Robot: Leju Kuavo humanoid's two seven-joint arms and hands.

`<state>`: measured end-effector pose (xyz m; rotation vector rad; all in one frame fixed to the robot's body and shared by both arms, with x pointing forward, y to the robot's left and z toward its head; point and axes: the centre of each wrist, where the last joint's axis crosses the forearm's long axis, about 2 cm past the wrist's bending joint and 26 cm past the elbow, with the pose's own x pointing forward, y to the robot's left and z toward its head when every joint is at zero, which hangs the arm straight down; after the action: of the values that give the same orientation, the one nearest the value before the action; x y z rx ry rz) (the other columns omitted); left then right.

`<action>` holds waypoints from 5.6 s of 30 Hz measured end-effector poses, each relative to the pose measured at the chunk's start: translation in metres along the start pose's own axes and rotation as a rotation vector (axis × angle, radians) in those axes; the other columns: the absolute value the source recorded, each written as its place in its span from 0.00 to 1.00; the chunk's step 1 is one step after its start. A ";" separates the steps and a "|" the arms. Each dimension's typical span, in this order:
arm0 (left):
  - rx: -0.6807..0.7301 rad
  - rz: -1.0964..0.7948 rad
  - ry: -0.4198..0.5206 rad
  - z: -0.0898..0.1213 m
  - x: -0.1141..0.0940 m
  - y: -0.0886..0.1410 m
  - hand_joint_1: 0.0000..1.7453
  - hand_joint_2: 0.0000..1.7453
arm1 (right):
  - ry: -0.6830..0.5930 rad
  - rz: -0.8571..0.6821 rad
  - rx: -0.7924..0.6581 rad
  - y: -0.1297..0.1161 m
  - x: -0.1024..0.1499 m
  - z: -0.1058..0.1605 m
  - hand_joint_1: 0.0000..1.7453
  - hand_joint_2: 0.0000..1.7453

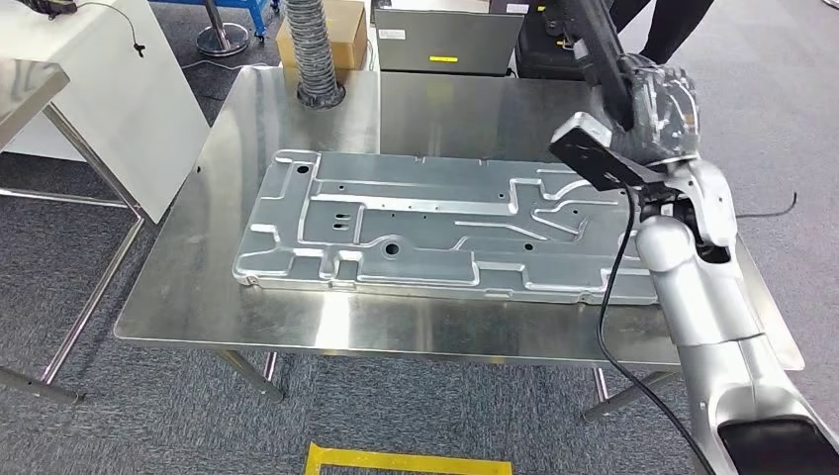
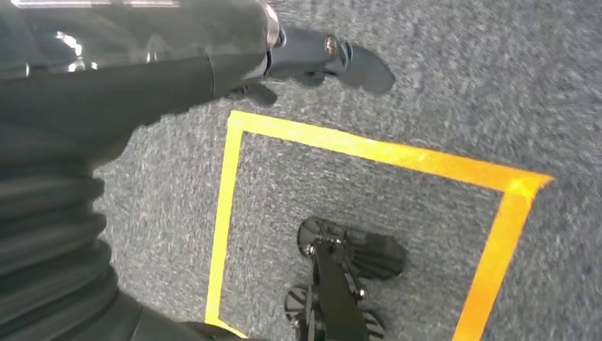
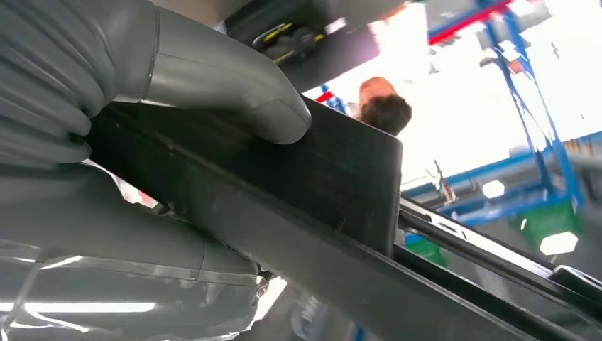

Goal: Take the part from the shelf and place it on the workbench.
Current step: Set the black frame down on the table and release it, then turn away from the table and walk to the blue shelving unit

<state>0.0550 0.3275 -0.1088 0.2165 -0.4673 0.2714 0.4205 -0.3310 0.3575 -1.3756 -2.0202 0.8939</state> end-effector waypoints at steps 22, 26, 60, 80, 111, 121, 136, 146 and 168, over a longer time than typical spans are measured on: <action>-0.025 -0.016 -0.015 -0.001 0.004 -0.002 0.00 1.00 | -0.276 0.299 0.401 0.074 0.089 -0.044 1.00 1.00; -0.033 -0.013 -0.020 -0.001 0.004 -0.002 0.00 1.00 | -0.397 0.214 0.542 0.106 0.122 -0.035 1.00 1.00; -0.078 0.004 -0.087 0.003 -0.006 -0.003 0.00 0.00 | -0.461 -0.104 1.025 0.172 0.140 0.022 0.00 0.00; -0.059 0.033 -0.078 0.004 -0.009 -0.004 0.00 0.00 | -0.260 -1.082 0.300 0.124 0.082 0.007 0.00 0.00; -0.042 0.089 -0.083 0.004 -0.009 -0.003 0.00 0.00 | -0.339 -0.474 -0.897 -0.066 0.074 0.169 0.00 0.00; -0.036 0.096 -0.082 0.002 -0.006 -0.001 0.00 0.00 | -0.198 -0.584 -0.825 -0.061 0.074 0.212 0.00 0.00; -0.032 0.095 -0.069 0.004 -0.011 0.000 0.00 0.00 | 0.017 -0.610 -0.708 -0.056 0.053 0.263 0.00 0.00; -0.034 0.095 -0.079 0.003 -0.008 0.001 0.00 0.00 | 0.189 -0.591 -0.679 -0.049 0.035 0.296 0.00 0.00; -0.025 0.113 -0.069 0.007 -0.017 -0.003 0.00 0.00 | 0.732 -0.383 -0.480 -0.002 -0.014 0.416 0.00 0.00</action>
<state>0.0382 0.3192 -0.1114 0.1759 -0.5524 0.3696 0.1180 -0.4381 0.0928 -1.2219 -1.8376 -0.2669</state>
